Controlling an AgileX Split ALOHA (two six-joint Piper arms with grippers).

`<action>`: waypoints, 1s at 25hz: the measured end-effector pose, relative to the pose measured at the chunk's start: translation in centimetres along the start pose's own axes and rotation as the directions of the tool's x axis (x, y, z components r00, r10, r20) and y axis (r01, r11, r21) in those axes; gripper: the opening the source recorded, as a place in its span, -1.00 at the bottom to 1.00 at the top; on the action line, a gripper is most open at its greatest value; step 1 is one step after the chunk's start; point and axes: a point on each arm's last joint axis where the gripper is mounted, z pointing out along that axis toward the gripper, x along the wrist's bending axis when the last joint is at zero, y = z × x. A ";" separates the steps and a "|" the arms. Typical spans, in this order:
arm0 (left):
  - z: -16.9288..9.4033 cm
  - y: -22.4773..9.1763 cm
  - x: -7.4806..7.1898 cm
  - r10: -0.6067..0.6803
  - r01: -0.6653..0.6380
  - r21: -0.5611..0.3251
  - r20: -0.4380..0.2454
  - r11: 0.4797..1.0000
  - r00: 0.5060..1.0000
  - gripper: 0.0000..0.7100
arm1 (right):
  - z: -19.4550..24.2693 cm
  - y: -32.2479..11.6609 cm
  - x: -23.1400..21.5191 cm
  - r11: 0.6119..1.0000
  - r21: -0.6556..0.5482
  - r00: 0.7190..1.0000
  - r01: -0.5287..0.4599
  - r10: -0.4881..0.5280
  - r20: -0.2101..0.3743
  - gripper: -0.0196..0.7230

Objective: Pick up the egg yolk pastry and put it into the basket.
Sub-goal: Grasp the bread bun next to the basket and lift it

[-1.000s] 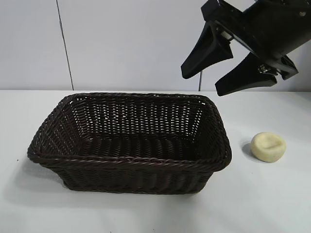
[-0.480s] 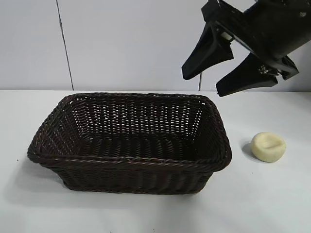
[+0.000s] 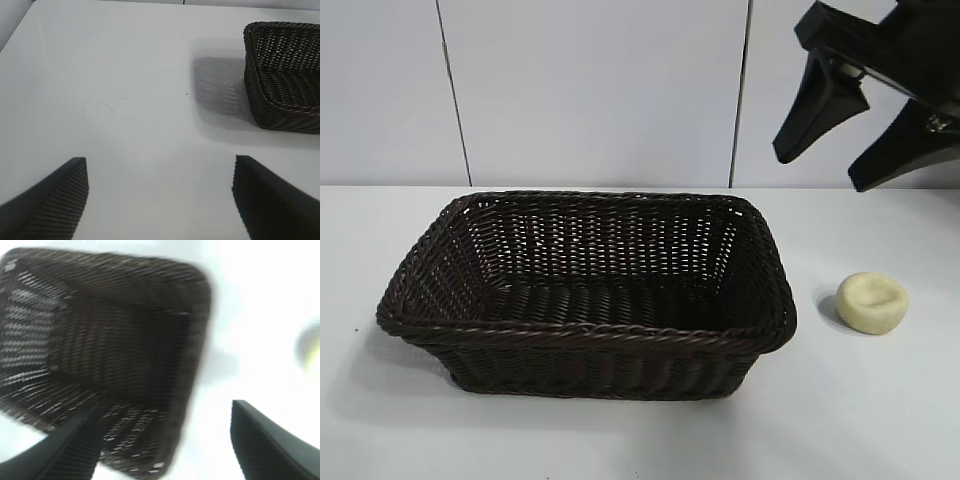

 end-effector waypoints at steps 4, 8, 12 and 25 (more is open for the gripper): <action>0.0 0.0 0.0 0.000 0.000 0.000 0.000 1.000 1.000 0.62 | 0.7 1.4 -3.0 0.997 0.012 0.996 -0.076 0.075 0.041 0.44; 0.0 0.0 0.0 -0.001 0.001 0.000 0.000 1.000 1.000 0.62 | 2.4 2.0 -5.1 0.993 0.031 0.991 -0.117 0.114 0.073 0.44; 0.0 0.0 0.0 -0.002 0.002 0.000 0.000 1.000 1.000 0.62 | 5.4 1.8 -6.6 0.987 0.092 0.987 -0.132 0.123 0.105 0.44; 0.0 0.0 0.0 -0.003 0.003 0.000 0.000 1.000 1.000 0.62 | 11.4 0.4 -10.1 0.960 0.195 0.961 -0.199 0.152 0.233 0.44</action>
